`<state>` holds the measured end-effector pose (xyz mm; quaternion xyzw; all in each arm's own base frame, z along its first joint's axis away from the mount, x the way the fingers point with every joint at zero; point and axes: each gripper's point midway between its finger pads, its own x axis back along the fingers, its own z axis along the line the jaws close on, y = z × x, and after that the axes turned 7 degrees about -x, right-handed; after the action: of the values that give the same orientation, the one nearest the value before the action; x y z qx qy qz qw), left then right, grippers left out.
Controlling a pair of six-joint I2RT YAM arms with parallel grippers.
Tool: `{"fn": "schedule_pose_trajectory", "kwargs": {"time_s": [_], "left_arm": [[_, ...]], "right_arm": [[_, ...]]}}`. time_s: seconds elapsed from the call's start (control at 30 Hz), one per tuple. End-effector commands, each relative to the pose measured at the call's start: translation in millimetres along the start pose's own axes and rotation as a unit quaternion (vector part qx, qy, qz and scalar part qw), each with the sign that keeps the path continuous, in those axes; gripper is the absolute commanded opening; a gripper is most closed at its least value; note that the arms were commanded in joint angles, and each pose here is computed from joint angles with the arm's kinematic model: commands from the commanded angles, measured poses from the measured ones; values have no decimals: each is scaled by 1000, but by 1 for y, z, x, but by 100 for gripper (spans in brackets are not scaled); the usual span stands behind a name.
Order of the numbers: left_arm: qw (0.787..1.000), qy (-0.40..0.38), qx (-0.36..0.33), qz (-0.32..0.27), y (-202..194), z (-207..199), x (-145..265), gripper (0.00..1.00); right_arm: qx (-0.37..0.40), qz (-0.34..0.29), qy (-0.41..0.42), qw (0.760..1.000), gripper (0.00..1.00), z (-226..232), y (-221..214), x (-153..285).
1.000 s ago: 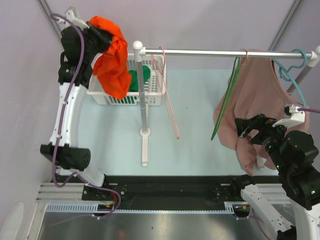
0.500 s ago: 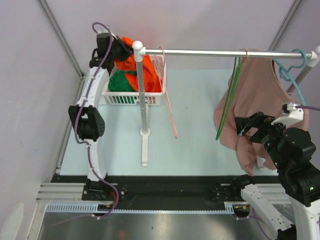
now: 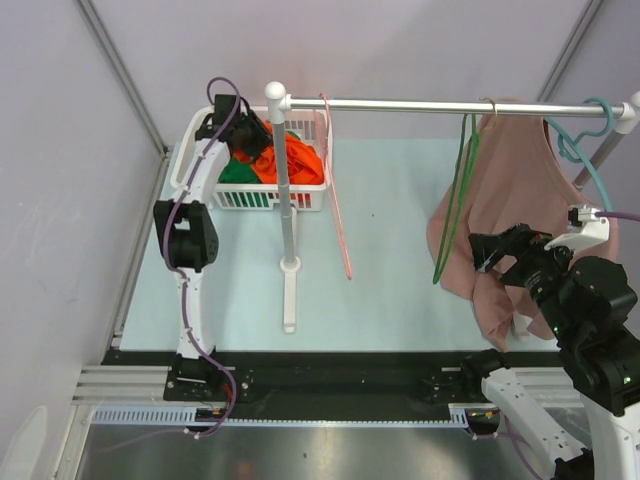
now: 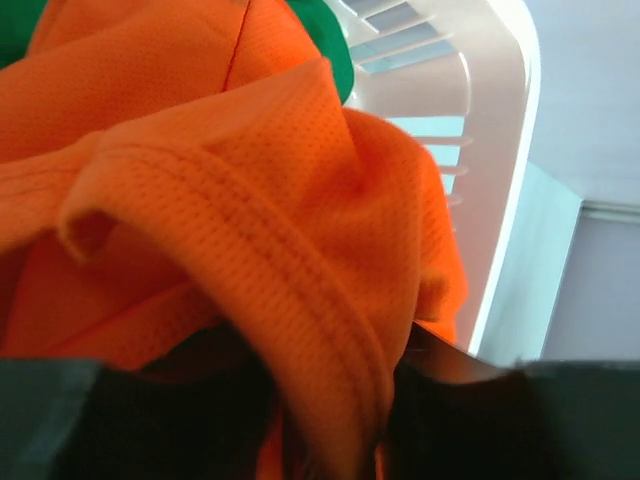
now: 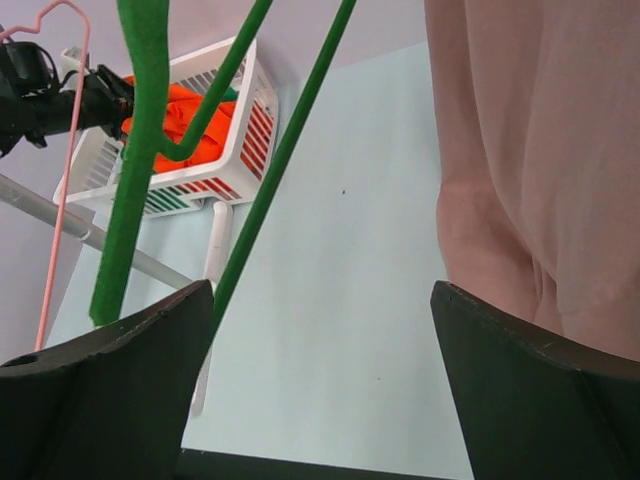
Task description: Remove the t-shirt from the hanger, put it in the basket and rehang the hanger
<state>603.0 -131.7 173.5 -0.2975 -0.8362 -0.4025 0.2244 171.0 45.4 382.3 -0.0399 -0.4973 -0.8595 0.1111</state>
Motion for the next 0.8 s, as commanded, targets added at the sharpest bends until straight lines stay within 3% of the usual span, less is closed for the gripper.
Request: {"fn": "schedule_pose_trajectory", "kwargs": {"time_s": [0.0, 0.03, 0.1, 0.17, 0.47, 0.77], "left_arm": [[998, -19, -29, -48, 31, -37, 59, 58], [998, -19, -32, -49, 31, -37, 62, 72], [998, -19, -38, -54, 34, -42, 72, 81], [996, -20, -43, -72, 43, -50, 90, 98], [990, -23, -71, -123, 62, -77, 164, 100], [976, -80, -135, -149, 16, -125, 236, 100]], "right_arm": [[-14, 3, 19, 1000, 95, 9, 4, 8], [-17, 4, 20, 1000, 95, 9, 3, 9], [-20, 6, 23, 1000, 95, 10, 2, 11], [-27, 8, 26, 999, 95, 12, 2, 13], [-38, 11, 30, 999, 95, 12, 1, 25], [-40, 11, 28, 999, 95, 13, 4, 26]]}}
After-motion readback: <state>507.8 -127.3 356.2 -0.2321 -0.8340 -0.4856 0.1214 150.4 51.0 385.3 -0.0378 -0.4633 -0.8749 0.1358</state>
